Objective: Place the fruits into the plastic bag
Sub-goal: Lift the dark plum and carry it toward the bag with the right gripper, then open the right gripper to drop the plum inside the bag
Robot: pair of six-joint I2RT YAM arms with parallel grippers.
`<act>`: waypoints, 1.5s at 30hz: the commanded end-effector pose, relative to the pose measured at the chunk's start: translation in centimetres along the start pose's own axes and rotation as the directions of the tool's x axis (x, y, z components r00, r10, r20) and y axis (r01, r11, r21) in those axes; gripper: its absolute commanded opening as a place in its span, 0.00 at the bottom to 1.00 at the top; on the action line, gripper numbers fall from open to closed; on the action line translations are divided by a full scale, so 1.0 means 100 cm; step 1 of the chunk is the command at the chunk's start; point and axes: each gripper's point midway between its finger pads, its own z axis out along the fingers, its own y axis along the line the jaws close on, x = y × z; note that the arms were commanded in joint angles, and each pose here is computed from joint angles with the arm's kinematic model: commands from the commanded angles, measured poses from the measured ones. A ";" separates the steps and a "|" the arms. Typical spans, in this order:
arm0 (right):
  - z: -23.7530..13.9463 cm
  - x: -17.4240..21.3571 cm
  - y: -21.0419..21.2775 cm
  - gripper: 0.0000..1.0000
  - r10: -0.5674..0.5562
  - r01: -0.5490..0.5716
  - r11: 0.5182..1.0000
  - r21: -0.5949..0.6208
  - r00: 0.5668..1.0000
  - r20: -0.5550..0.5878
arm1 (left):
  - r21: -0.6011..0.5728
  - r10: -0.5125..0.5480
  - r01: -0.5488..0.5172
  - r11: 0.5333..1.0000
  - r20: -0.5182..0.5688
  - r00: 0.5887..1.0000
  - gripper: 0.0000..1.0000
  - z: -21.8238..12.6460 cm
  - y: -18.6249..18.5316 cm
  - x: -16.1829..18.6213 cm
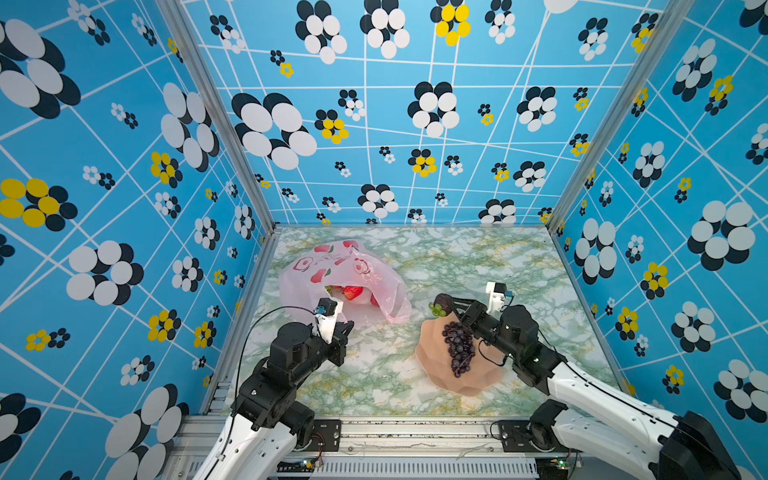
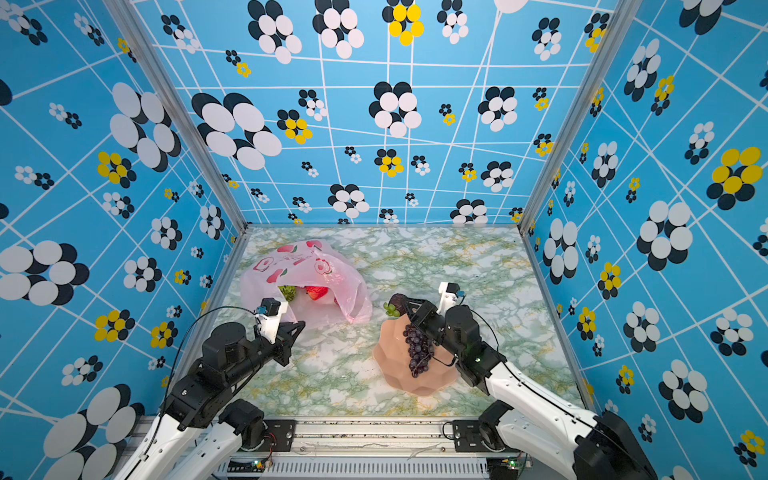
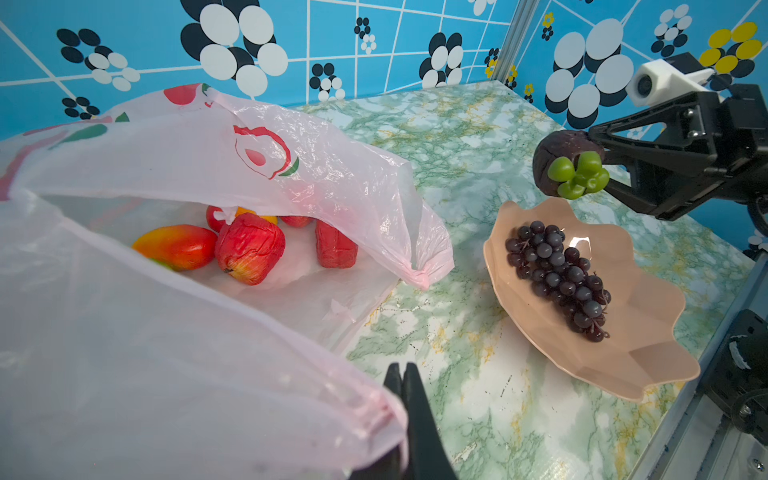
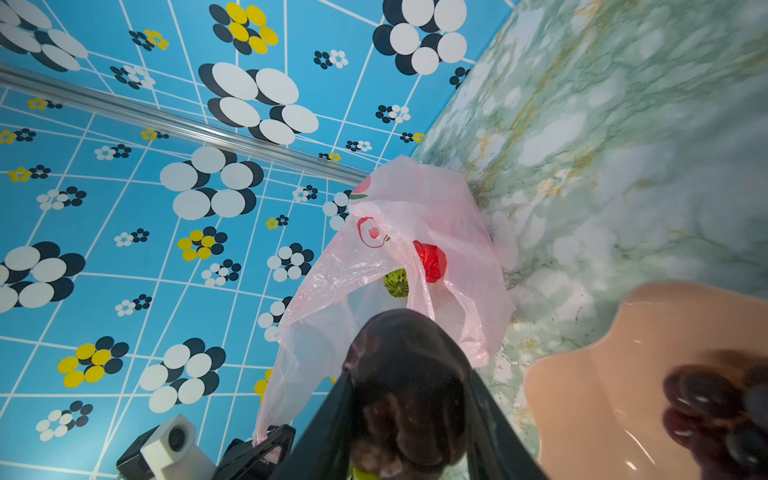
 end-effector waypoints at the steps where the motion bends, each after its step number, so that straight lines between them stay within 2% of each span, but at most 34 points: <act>1: 0.024 -0.003 0.051 0.43 -0.052 0.052 0.988 -0.147 0.999 0.003 | 0.014 0.016 -0.016 1.000 0.021 1.000 0.00 -0.003 -0.003 -0.004; 6: 0.087 0.027 0.079 0.42 -0.075 0.046 0.972 -0.228 0.990 -0.119 | 0.010 0.019 -0.020 1.000 0.032 0.999 0.00 -0.005 -0.003 -0.006; 13: 0.174 0.085 0.098 0.39 -0.022 -0.078 0.936 -0.342 0.961 -0.277 | 0.002 0.021 -0.021 1.000 0.039 0.999 0.00 -0.007 -0.002 -0.007; 17: 0.207 0.104 0.090 0.40 -0.025 -0.077 0.946 -0.315 0.950 -0.310 | -0.003 0.024 -0.024 1.000 0.043 0.999 0.00 -0.008 -0.001 -0.008; 25: 0.238 0.128 0.083 0.44 -0.066 -0.042 0.961 -0.273 0.925 -0.374 | -0.005 0.025 -0.025 1.000 0.042 0.999 0.00 -0.007 -0.001 -0.007; 35: 0.271 0.139 0.080 0.48 -0.098 -0.012 0.966 -0.258 0.908 -0.407 | -0.009 0.026 -0.026 1.000 0.044 0.999 0.00 -0.008 0.000 -0.008; 41: 0.283 0.134 0.107 0.50 -0.123 -0.008 0.951 -0.308 0.907 -0.404 | -0.010 0.025 -0.025 1.000 0.041 0.999 0.00 -0.007 0.000 -0.007; 45: 0.274 0.119 0.120 0.50 -0.181 0.055 0.942 -0.332 0.914 -0.362 | -0.009 0.027 -0.027 1.000 0.042 0.999 0.00 -0.007 0.000 -0.007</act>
